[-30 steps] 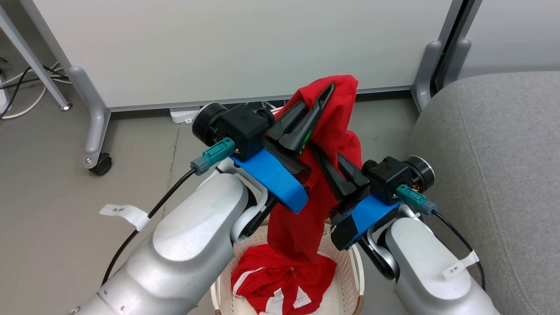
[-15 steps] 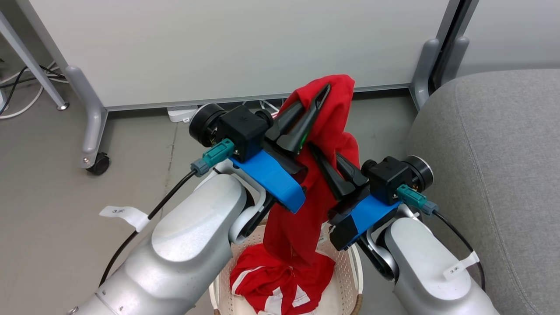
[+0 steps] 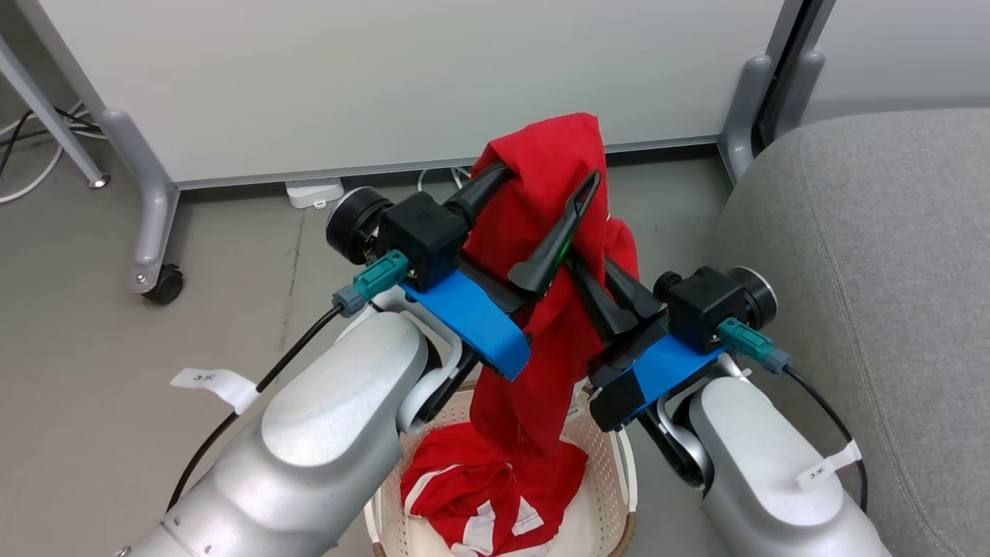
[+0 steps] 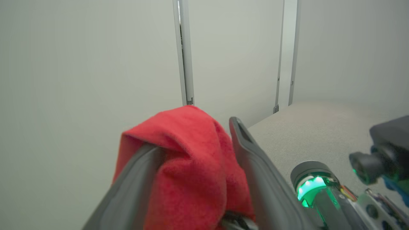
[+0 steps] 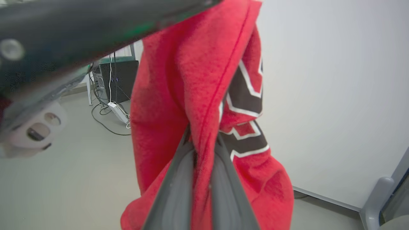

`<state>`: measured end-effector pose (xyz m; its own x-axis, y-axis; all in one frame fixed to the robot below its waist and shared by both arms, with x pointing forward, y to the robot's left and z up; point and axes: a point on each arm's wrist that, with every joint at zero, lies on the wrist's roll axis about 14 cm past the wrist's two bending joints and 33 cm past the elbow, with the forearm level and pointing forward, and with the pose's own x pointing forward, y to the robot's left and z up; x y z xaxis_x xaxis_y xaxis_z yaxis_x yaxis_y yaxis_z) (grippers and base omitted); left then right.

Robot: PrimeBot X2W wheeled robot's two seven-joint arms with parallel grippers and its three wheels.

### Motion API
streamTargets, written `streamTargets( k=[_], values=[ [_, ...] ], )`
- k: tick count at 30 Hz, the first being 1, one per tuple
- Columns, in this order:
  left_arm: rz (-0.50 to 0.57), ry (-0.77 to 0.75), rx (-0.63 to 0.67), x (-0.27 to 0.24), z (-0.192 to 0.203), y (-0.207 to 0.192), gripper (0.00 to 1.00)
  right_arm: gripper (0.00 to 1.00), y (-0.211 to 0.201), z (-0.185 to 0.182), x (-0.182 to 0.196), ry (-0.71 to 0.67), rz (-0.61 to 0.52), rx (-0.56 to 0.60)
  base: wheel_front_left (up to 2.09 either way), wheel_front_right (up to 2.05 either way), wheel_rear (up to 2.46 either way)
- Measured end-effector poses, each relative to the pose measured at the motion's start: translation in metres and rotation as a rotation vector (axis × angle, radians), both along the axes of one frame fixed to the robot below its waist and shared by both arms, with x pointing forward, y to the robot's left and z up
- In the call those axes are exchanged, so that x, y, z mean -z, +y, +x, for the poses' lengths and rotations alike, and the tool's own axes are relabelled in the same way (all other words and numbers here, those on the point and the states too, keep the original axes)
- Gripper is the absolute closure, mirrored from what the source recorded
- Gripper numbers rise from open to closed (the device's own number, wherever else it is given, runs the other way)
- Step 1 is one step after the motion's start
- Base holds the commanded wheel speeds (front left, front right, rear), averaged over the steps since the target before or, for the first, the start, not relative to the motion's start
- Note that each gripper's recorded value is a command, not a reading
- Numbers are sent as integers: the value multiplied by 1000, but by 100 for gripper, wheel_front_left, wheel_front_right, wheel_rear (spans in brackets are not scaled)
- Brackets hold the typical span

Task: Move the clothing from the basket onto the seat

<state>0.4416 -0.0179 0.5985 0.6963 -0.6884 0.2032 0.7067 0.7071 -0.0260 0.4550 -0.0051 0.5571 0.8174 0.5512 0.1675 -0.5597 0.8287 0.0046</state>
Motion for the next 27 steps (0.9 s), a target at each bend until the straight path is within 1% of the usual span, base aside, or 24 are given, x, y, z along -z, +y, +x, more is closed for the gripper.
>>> streamTargets(
  k=[6, 14, 21, 27],
  values=[
    [7, 24, 14, 11, 1, -6, 0, 100, -21, 8, -2, -3, 13, 64, 0, 0, 0],
    [5, 70, 70, 31, 0, -26, 0, 100, -70, 18, -3, -13, 22, 202, 0, 0, 0],
    [21, 76, 135, 42, -3, -46, 0, 100, -112, 13, 4, -6, 10, 315, 0, 0, 0],
    [20, 78, 194, 48, -9, -66, 0, 100, -151, 0, 7, -10, -5, 423, 0, 0, 0]
  ],
)
